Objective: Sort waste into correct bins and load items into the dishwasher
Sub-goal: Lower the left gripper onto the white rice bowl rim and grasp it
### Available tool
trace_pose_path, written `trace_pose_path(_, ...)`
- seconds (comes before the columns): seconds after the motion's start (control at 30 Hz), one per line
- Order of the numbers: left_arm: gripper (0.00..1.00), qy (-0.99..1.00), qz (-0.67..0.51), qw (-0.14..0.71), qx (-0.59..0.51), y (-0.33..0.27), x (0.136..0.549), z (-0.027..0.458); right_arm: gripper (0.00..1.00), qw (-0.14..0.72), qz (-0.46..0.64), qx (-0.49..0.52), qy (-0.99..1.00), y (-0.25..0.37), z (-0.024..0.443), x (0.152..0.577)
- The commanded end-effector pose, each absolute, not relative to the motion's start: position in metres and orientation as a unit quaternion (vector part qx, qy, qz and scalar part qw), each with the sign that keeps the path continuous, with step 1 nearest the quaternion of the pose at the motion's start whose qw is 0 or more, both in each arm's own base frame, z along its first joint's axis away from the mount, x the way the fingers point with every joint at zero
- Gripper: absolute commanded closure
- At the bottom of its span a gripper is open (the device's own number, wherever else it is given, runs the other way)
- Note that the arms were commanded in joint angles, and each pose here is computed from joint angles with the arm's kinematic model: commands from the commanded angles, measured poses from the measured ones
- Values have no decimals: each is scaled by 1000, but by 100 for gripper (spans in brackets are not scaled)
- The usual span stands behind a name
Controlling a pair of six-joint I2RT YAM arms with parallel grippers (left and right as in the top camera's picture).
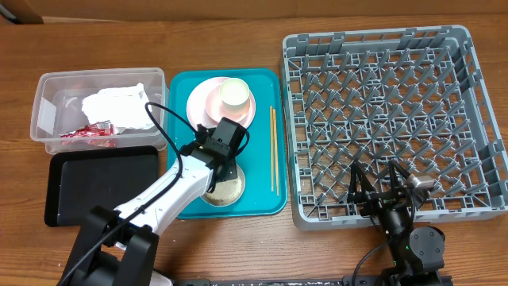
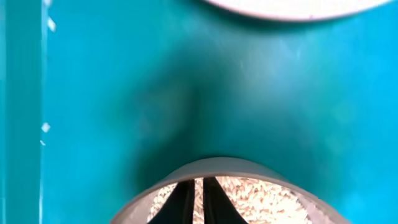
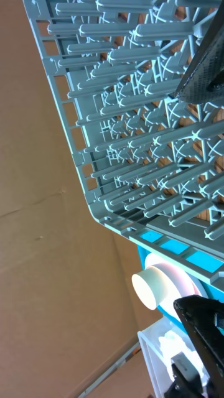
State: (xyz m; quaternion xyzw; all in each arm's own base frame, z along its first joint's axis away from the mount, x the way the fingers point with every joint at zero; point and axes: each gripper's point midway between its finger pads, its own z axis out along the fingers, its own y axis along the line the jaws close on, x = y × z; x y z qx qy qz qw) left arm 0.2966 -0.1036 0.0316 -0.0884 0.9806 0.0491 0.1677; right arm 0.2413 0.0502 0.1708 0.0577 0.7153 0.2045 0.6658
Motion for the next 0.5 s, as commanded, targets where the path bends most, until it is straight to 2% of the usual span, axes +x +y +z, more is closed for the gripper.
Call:
trace_pose_path(0.0,89,970,88,205,-98,-90,306,38,0,669,202,60,713,48,170,242)
trace_pose_path(0.47,88,949,115,274,-103,-74,338,54,0,669,202,60,713,48,170,242)
